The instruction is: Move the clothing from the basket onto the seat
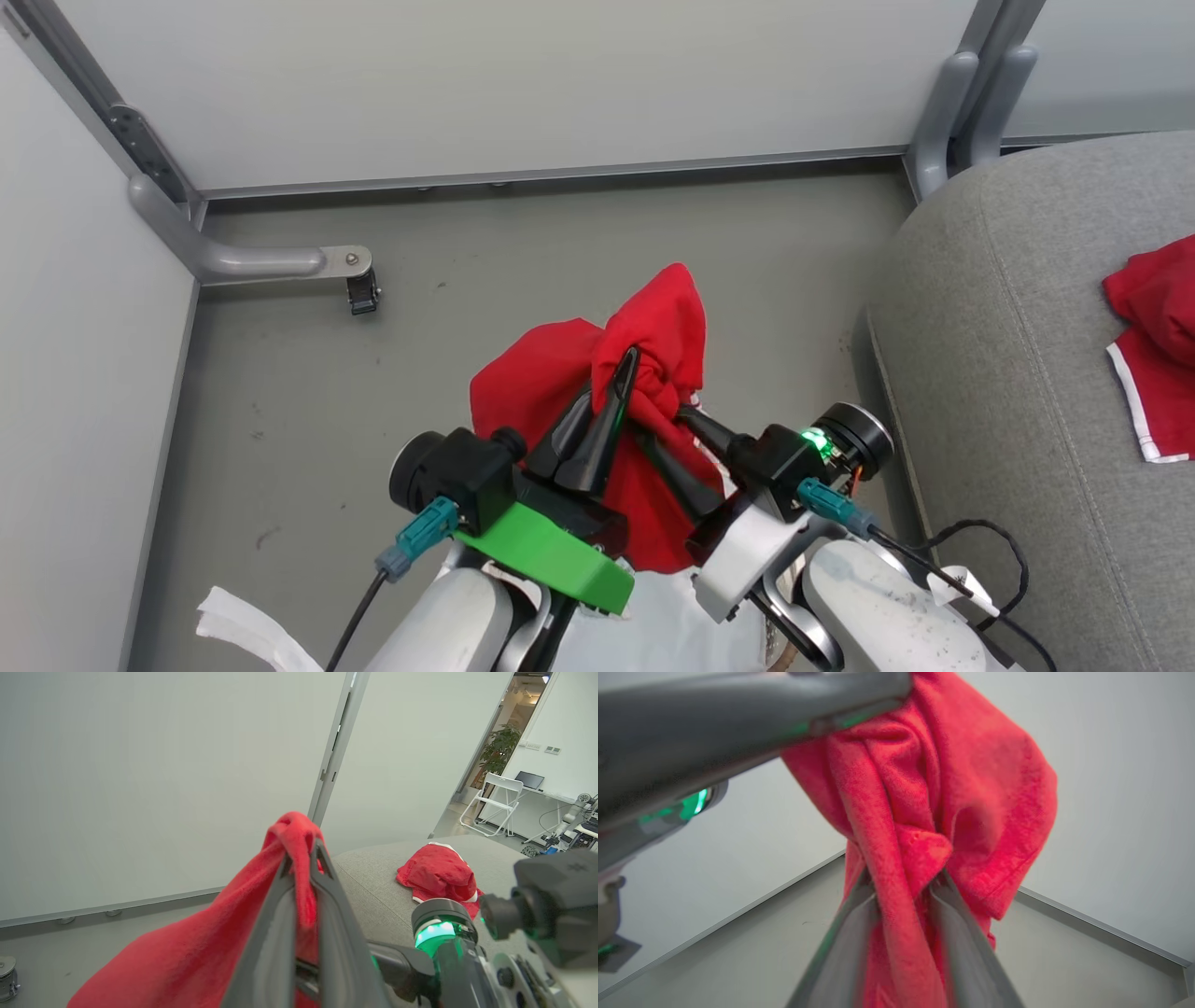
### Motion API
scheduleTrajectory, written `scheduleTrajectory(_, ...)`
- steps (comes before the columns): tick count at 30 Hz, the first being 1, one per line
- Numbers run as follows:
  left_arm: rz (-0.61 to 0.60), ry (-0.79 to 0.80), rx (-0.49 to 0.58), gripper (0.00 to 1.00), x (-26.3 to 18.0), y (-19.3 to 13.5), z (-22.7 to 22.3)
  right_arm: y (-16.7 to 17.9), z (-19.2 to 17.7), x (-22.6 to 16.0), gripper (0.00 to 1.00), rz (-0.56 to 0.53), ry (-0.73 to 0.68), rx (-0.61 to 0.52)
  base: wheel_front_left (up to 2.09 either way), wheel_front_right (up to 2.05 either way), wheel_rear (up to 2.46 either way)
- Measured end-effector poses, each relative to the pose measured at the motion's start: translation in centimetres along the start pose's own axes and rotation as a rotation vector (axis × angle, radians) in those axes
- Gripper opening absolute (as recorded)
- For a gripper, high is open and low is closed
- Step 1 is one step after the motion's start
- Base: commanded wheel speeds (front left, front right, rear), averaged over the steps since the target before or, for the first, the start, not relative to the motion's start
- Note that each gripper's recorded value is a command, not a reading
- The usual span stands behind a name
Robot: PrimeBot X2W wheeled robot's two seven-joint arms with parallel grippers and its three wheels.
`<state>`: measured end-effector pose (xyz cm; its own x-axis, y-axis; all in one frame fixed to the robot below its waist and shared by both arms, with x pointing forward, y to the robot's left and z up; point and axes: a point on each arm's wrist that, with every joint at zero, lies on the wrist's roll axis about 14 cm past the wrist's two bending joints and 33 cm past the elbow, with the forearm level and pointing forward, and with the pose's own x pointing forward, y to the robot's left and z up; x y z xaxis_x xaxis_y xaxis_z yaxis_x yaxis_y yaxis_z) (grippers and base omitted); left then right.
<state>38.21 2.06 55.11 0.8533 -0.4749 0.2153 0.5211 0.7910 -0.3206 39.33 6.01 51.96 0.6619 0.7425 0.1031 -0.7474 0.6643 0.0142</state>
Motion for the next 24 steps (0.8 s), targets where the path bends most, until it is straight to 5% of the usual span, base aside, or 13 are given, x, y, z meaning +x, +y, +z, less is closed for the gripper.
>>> scheduleTrajectory(4, 0.012, 0.007, -0.005, 0.00, 0.0, 0.4, -0.3, -0.7, -0.2, 0.0, 0.00, -0.024, -0.001, 0.019, 0.00, 0.00, 0.00)
scheduleTrajectory(5, 0.015, 0.006, -0.003, 0.09, 0.1, 0.5, -0.3, -0.8, -0.2, -0.1, 0.00, -0.031, -0.001, 0.022, 0.00, 0.00, 0.00)
scheduleTrajectory(6, 0.018, 0.005, 0.001, 0.48, 0.2, 0.6, -0.2, -1.0, -0.3, -0.3, 0.00, -0.040, 0.001, 0.026, 0.00, 0.00, 0.00)
scheduleTrajectory(7, 0.018, 0.007, 0.002, 1.00, 0.3, 0.6, -0.3, -1.2, -0.5, -0.6, 0.00, -0.052, 0.005, 0.033, 0.00, 0.00, 0.00)
scheduleTrajectory(24, -0.159, 0.112, -0.020, 1.00, 4.3, -3.6, -5.3, -8.2, -1.0, -9.4, 0.00, -0.397, 0.031, 0.066, 0.00, 0.00, 0.00)
